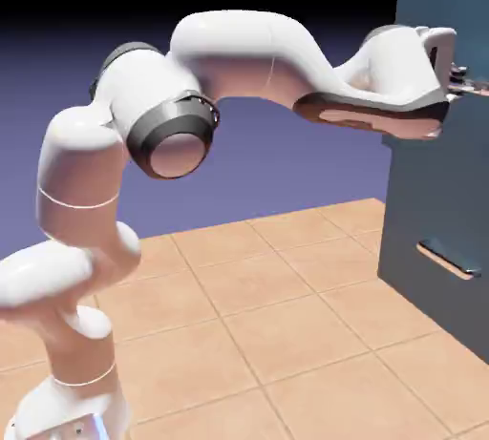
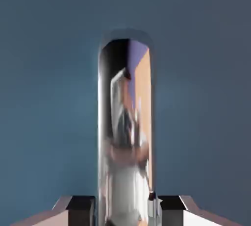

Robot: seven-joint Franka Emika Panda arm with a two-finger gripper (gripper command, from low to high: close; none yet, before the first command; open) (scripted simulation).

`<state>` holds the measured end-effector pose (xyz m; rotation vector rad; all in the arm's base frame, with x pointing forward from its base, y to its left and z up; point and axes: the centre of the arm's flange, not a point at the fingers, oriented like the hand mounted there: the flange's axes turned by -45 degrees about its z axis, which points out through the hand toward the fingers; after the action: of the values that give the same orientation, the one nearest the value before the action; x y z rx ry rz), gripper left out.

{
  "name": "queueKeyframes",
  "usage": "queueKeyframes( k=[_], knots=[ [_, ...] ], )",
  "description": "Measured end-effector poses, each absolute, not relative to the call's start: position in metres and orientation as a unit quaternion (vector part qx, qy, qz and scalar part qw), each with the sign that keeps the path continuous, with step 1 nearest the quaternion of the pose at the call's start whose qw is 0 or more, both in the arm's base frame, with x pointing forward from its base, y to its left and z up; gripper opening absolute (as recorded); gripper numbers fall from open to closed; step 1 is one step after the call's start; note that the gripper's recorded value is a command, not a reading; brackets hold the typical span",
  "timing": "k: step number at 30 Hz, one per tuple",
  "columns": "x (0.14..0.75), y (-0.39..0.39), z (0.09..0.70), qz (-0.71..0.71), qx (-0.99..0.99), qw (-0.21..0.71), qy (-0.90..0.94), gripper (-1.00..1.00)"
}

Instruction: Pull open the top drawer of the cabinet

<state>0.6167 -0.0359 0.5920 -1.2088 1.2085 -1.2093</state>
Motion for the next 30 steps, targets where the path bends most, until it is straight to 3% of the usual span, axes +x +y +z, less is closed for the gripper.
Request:
queueKeyframes(
  k=[18,30],
  knots=[
    [0.536,-0.036,0.592,-0.500,-0.500,0.500,0.500,-1.00],
    [0.436,-0.036,0.592,-0.500,-0.500,0.500,0.500,-1.00]
  ],
)
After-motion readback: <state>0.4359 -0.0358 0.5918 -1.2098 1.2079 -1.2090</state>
